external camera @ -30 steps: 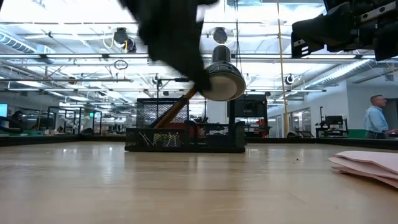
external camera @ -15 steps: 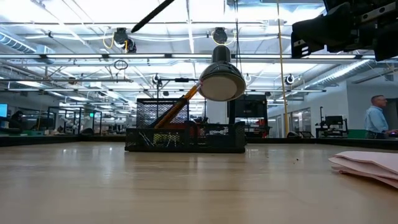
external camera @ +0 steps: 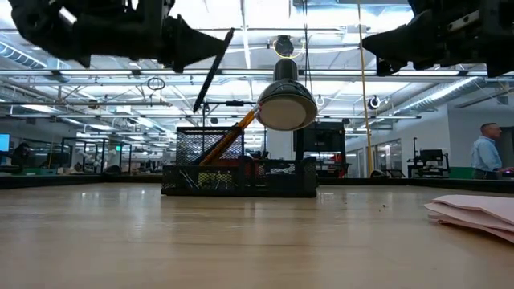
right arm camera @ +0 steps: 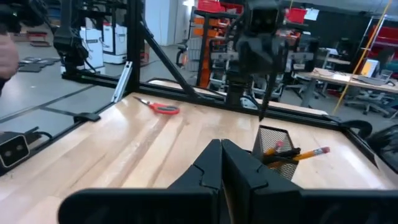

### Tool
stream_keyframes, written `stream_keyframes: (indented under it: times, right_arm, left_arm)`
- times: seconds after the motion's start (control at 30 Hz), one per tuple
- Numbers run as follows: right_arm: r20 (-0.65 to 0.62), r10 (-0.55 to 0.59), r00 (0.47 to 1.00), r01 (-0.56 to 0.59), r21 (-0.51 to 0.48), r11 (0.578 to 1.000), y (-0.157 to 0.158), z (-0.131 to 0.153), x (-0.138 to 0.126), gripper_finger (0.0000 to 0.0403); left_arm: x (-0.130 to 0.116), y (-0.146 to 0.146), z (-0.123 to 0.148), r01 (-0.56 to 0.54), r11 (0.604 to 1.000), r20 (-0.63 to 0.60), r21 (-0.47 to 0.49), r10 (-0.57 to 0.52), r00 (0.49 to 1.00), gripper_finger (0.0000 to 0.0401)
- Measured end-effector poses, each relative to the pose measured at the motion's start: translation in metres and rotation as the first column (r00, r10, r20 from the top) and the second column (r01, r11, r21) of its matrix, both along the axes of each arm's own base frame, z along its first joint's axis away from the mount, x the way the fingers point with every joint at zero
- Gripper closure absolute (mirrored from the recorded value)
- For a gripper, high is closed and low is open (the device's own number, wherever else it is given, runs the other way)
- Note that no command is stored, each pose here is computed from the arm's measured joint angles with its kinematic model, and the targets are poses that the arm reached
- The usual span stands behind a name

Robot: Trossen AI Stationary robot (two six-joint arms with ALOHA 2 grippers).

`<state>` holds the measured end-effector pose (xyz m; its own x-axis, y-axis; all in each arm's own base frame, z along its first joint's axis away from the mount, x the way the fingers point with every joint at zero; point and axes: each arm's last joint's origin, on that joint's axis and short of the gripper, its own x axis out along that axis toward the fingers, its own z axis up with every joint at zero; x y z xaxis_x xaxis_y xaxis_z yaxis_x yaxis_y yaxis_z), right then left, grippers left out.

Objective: Pick and place office supplies into organizer
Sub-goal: Put the pen into the desk organizer

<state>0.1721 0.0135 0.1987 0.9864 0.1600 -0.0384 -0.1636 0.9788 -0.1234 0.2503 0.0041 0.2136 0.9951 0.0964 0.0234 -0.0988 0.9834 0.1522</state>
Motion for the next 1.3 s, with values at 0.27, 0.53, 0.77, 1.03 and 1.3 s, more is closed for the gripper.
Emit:
stream_keyframes:
  times: [0.27, 0.53, 0.77, 1.03, 1.3]
  right_arm:
    - [0.082, -0.001, 0.997, 0.002, -0.014, 1.000, 0.000, 0.008, 0.000, 0.0403]
    - [0.117, 0.000, 0.993, 0.003, -0.024, 1.000, 0.000, 0.011, 0.000, 0.0403]
    - [0.118, 0.001, 0.993, 0.003, -0.035, 0.999, 0.000, 0.011, 0.000, 0.0403]
    - [0.109, 0.003, 0.994, 0.001, -0.035, 0.999, 0.000, 0.010, 0.000, 0.0403]
    - [0.101, 0.005, 0.995, -0.004, -0.011, 1.000, 0.000, 0.010, 0.000, 0.0403]
  left_arm:
    - [0.007, 0.020, -0.027, 0.019, 0.999, -0.080, 0.028, -0.017, 0.997, 0.0380]
    - [0.009, 0.044, -0.048, 0.014, 0.999, -0.179, -0.034, -0.019, 0.984, 0.0372]
    - [0.011, 0.048, -0.066, 0.055, 0.996, -0.250, -0.067, -0.070, 0.966, 0.0371]
    - [0.015, 0.049, -0.075, 0.051, 0.996, -0.264, -0.077, -0.070, 0.962, 0.0371]
    - [0.014, 0.052, -0.074, 0.003, 0.993, -0.251, -0.119, -0.033, 0.967, 0.0370]
